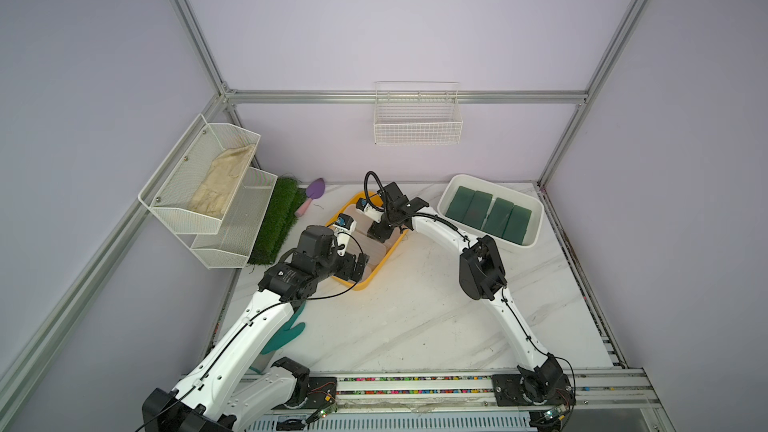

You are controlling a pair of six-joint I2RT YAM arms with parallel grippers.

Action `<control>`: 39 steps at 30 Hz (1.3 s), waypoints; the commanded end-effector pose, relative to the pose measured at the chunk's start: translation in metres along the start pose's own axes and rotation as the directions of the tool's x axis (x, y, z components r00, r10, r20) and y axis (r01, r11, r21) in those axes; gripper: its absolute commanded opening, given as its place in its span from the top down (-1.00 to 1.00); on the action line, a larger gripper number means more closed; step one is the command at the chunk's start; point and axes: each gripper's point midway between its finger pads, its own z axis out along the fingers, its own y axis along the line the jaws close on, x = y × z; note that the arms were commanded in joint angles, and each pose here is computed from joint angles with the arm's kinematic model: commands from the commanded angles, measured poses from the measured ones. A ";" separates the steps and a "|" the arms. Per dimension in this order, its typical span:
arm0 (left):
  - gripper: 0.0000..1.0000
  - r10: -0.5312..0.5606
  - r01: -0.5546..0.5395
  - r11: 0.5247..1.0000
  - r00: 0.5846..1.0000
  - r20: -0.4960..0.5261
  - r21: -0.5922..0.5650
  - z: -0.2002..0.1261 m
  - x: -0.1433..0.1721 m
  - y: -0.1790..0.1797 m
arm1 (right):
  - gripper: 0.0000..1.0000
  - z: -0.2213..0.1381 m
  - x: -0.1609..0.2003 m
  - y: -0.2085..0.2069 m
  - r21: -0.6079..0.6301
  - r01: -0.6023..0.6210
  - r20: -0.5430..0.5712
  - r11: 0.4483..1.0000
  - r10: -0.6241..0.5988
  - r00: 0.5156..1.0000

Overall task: Place the pencil cases by color into the storage box
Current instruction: Place the pencil case at the storage box.

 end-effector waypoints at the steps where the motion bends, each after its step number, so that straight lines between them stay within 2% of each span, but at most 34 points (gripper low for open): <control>1: -1.00 0.010 -0.009 1.000 0.998 0.065 -0.017 -0.007 -0.016 0.004 | -0.48 0.005 0.000 0.006 -0.016 0.031 -0.002 0.999 -0.031 1.000; 18: -1.00 0.011 -0.010 1.000 0.997 0.071 -0.024 -0.003 -0.019 0.006 | -0.70 0.012 0.006 0.016 -0.041 0.024 -0.021 0.999 -0.025 0.999; 23: -1.00 0.012 -0.010 1.000 0.997 0.079 -0.024 -0.004 -0.022 0.006 | -0.84 0.008 0.001 0.015 -0.033 0.026 -0.004 0.999 -0.026 1.000; 29: -1.00 0.010 -0.007 0.999 0.996 0.089 -0.032 -0.007 -0.024 0.008 | -0.94 -0.008 -0.023 0.007 -0.001 0.031 0.065 1.000 -0.031 0.997; 39: -1.00 -0.011 0.019 0.999 0.987 0.159 -0.047 -0.023 -0.044 0.010 | -0.95 -0.061 -0.080 -0.004 0.016 0.021 0.241 1.000 -0.024 0.970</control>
